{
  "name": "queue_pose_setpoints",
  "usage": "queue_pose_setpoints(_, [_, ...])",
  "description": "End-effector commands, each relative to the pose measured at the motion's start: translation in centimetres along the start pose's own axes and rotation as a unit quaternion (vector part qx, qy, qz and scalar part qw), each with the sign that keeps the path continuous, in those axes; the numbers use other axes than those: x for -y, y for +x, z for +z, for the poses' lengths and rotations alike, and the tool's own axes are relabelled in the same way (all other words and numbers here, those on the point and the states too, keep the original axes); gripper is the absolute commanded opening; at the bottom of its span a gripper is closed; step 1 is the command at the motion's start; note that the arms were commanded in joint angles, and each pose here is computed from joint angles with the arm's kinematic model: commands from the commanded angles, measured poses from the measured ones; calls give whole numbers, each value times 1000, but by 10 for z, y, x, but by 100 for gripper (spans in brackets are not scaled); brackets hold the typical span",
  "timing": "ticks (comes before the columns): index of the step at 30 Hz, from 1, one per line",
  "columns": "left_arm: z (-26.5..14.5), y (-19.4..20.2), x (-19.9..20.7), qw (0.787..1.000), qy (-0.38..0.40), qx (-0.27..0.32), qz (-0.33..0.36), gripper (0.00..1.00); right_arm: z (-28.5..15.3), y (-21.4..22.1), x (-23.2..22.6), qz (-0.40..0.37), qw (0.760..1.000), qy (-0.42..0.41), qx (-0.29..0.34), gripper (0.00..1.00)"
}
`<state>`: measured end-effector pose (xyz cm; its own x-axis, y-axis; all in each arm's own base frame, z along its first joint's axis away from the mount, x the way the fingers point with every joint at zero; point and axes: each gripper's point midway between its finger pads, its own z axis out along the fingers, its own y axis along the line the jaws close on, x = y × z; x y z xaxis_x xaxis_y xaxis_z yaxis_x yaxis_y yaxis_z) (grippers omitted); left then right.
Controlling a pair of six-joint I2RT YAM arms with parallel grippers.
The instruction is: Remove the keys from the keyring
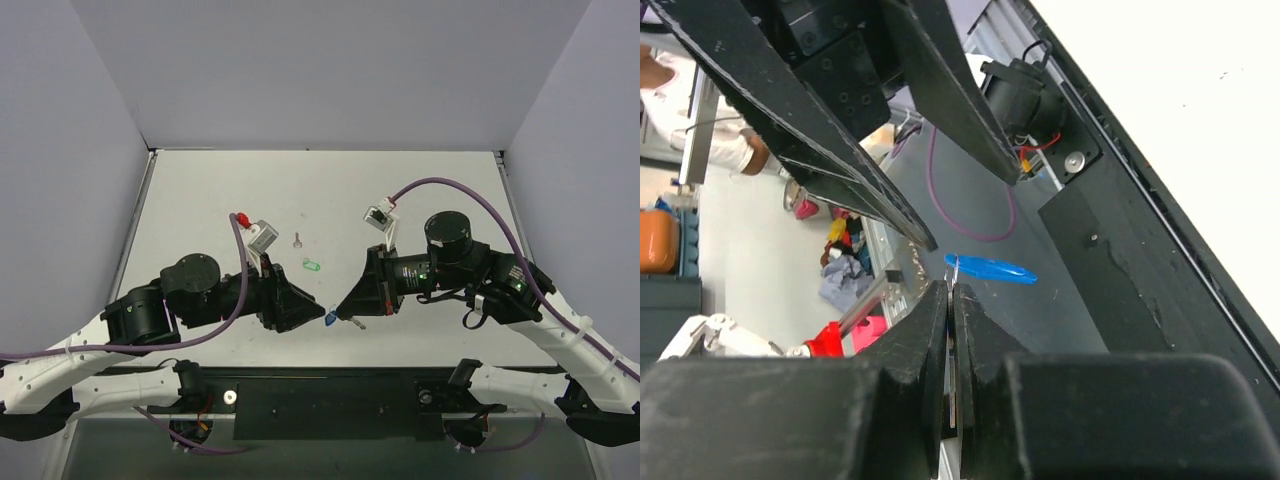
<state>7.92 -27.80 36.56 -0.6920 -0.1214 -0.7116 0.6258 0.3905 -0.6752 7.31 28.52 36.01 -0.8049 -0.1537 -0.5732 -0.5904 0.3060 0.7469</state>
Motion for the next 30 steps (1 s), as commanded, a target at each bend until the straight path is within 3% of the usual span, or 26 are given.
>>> queue_pose_setpoints(1, [-8, -14, 37, 996, 78, 3, 40, 57, -11, -5, -32, -40, 997, -68, 2, 0])
queue_pose_setpoints(16, [-20, -28, 68, 984, 170, 20, 46, 49, -17, -5, -47, -54, 993, -101, -3, 0])
queue_pose_setpoints(30, [-5, -20, 72, 978, 205, -19, 31, 39, -19, -7, -52, -59, 992, -108, 3, 0])
